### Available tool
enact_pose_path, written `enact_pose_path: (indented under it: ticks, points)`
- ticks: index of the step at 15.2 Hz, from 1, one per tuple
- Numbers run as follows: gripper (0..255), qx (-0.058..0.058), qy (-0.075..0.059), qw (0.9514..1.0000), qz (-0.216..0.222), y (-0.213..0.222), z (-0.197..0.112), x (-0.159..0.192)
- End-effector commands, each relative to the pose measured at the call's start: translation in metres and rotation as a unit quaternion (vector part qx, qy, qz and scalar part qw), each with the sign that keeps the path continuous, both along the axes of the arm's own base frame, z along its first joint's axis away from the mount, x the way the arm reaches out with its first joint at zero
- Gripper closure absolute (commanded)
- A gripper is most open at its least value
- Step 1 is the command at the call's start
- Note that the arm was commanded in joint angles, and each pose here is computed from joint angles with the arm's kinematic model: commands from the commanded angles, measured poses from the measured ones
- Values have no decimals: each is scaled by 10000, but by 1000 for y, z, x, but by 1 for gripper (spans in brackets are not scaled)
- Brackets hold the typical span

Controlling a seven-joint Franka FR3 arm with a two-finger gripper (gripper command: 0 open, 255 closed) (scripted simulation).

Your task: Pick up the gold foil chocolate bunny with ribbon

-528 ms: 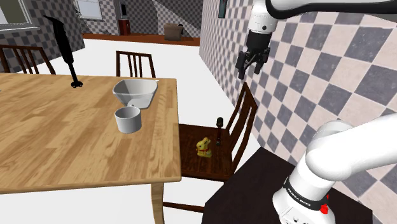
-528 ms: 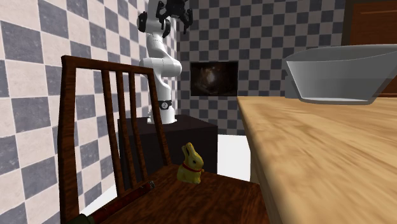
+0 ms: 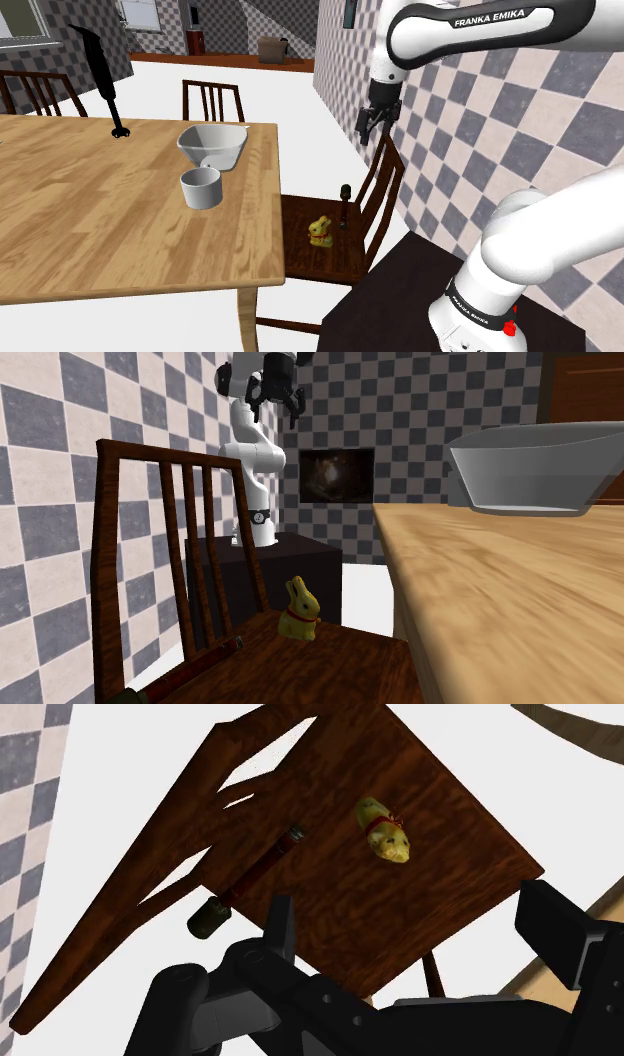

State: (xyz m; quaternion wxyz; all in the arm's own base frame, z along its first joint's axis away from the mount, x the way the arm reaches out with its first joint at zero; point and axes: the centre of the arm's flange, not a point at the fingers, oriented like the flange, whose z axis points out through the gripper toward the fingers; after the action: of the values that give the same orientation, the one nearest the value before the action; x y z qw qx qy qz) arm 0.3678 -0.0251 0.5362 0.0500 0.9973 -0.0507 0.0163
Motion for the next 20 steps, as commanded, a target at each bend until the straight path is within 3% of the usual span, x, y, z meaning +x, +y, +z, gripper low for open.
enact_pose_path:
  ticks: [1, 10, 20]
  points:
    - [0, 28, 72, 9999, 111, -2, -23, 11]
    - [0, 153, 430, 9972, 585, -13, -132, 67]
    - [0, 292, 825, 9900, 1110, -15, -258, 121]
